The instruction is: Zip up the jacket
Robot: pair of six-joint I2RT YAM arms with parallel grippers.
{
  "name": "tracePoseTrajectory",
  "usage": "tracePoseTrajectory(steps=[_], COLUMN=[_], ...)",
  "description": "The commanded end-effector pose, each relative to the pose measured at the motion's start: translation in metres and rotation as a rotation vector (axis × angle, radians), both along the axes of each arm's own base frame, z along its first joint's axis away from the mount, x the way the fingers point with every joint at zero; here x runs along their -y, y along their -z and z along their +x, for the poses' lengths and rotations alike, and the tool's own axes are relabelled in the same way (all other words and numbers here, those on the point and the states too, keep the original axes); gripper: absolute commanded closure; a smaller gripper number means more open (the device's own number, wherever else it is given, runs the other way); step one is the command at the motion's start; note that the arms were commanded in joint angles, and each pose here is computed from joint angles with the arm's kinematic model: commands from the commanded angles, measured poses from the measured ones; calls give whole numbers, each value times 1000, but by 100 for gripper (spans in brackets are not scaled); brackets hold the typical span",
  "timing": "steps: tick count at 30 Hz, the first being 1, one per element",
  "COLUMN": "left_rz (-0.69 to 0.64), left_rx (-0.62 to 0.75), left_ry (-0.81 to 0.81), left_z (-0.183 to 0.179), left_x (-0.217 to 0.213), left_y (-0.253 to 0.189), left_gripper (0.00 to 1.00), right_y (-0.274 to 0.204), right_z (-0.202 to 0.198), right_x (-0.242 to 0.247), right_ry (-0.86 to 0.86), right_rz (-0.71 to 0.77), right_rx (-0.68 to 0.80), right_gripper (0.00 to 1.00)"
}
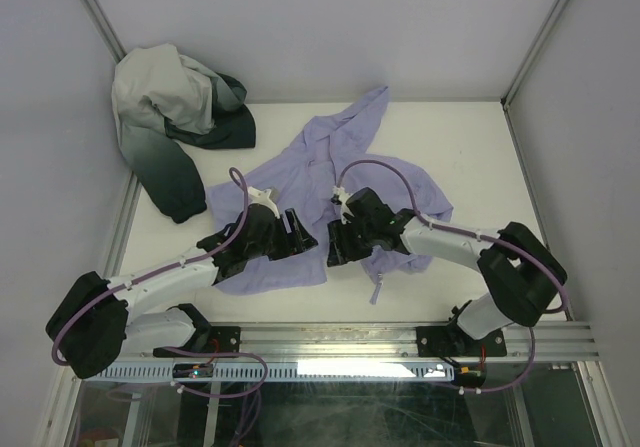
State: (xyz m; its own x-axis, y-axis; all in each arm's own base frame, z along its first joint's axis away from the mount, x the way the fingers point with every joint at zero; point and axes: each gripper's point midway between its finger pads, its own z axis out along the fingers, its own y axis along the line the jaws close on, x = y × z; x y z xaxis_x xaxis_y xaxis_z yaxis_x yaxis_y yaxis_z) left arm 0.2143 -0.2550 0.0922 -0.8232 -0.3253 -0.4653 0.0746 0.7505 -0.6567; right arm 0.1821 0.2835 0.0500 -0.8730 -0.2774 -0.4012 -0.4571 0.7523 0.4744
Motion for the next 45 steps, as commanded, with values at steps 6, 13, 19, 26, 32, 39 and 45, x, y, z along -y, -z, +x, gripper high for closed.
tracePoseTrajectory(steps=[6, 13, 19, 26, 32, 39, 45], left_rz=[-60, -83, -86, -84, -86, -83, -77], left_rx=[47, 28, 21, 10, 13, 4, -4], left_ry=[5, 15, 36, 59, 63, 72, 87], left_z=[0, -3, -5, -9, -10, -12, -14], left_x=[7, 18, 28, 37, 40, 45, 51], left_y=[-20, -23, -22, -19, -21, -18, -14], left_gripper=[34, 34, 34, 34, 34, 34, 34], right_y=[-38, -29, -11, 11, 2, -9, -2], right_z=[12, 15, 5, -1, -13, -25, -29], right_x=[-11, 48, 70, 65, 37, 13, 1], right_ry=[13, 145, 213, 202, 119, 51, 24], right_rz=[-29, -264, -323, -310, -175, -47, -28], right_rx=[116, 168, 141, 94, 49, 12, -12], right_gripper=[49, 43, 40, 40, 44, 55, 61])
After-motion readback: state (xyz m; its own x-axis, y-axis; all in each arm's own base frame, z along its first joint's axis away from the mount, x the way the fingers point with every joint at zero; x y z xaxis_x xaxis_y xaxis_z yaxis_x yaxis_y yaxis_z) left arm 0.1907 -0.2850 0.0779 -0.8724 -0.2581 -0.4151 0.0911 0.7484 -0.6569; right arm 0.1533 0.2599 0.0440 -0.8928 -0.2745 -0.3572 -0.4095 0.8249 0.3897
